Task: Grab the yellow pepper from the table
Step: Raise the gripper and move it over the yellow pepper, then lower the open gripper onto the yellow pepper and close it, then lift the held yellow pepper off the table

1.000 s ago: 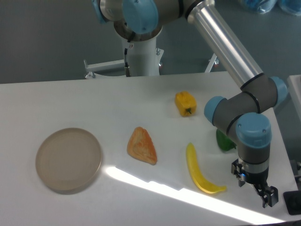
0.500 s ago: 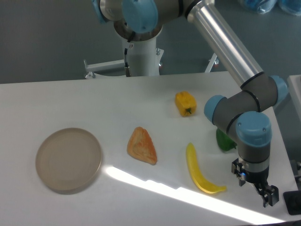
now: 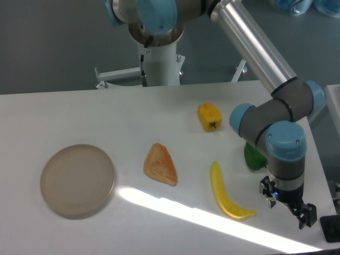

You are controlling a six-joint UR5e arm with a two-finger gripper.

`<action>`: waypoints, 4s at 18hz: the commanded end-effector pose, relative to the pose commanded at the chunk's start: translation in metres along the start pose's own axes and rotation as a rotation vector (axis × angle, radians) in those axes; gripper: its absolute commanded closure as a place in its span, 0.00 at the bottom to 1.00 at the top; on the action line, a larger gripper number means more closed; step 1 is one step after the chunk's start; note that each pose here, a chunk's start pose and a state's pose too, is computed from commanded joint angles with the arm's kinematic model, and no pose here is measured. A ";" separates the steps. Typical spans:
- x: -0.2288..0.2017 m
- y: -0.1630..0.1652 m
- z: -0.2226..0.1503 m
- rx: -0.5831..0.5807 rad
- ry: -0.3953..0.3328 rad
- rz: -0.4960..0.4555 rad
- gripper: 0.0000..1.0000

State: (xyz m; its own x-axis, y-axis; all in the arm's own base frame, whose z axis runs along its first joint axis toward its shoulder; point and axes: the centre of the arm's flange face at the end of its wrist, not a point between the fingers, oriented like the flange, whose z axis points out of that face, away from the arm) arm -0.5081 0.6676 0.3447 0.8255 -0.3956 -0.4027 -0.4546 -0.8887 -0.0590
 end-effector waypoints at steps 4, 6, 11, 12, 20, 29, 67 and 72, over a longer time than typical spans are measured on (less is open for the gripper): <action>0.016 0.023 -0.032 -0.013 0.024 -0.161 0.00; 0.030 0.052 -0.057 -0.024 0.049 -0.222 0.00; 0.078 0.128 -0.112 -0.042 0.125 -0.398 0.00; 0.092 0.136 -0.112 -0.036 0.155 -0.411 0.00; 0.189 0.187 -0.104 -0.046 0.300 -0.664 0.00; 0.264 0.179 -0.077 -0.008 0.376 -0.743 0.00; 0.292 0.147 -0.040 -0.005 0.369 -0.708 0.61; 0.270 0.146 -0.057 0.019 0.323 -0.695 0.65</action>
State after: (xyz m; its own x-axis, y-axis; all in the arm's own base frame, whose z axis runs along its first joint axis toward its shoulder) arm -0.3325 0.4181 0.2790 0.9792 0.2019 0.0200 0.2014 -0.9549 -0.2182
